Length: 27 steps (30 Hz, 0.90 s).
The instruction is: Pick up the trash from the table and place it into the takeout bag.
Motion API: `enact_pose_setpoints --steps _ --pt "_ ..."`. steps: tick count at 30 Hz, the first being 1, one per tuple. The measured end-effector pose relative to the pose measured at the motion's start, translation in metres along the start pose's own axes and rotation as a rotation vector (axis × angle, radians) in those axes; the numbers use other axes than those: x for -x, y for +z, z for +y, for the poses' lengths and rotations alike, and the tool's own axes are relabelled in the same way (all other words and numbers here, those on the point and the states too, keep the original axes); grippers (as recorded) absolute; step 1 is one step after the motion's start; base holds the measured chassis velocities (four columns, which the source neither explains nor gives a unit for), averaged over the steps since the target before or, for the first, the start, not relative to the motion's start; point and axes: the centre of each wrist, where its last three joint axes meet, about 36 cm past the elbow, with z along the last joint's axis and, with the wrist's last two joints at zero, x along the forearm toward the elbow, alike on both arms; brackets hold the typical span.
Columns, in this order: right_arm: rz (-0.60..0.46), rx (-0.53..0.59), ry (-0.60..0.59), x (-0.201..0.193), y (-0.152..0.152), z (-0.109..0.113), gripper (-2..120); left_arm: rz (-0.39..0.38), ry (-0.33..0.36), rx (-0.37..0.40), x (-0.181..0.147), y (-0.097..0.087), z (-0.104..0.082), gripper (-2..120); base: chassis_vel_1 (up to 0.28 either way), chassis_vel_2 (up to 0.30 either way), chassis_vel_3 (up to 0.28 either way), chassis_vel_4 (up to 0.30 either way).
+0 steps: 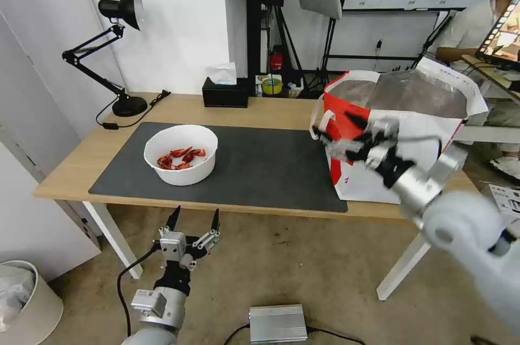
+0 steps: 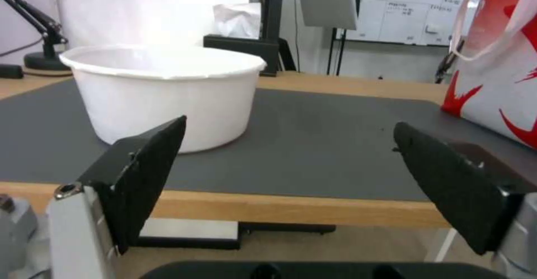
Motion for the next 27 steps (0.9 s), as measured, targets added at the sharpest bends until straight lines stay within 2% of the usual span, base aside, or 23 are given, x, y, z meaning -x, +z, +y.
enact_pose_setpoints --steps 2,3,5,11,18,27 --pt "0.019 0.002 0.028 -0.008 0.021 0.009 100 -0.002 0.000 0.004 0.000 0.000 0.002 100 0.000 0.000 0.000 0.000" --pt "0.019 0.002 0.028 -0.008 0.021 0.009 100 -0.002 0.000 0.004 0.000 0.000 0.002 100 0.000 0.000 0.000 0.000" --pt "0.031 0.002 0.069 -0.019 0.046 0.018 100 -0.003 -0.001 0.005 0.000 0.001 0.002 100 0.000 0.000 0.000 0.000" --pt "0.047 -0.016 0.140 -0.034 0.071 0.029 100 -0.001 0.001 0.002 0.000 0.003 0.002 100 0.000 0.000 0.000 0.000" --pt "0.073 -0.025 0.212 -0.049 0.090 0.044 100 -0.001 0.004 0.000 0.001 0.004 0.000 100 0.000 0.000 0.000 0.000" --pt "0.073 -0.024 0.252 -0.054 0.103 0.051 100 -0.002 -0.001 0.005 0.000 0.003 0.002 100 0.000 0.000 0.000 0.000"
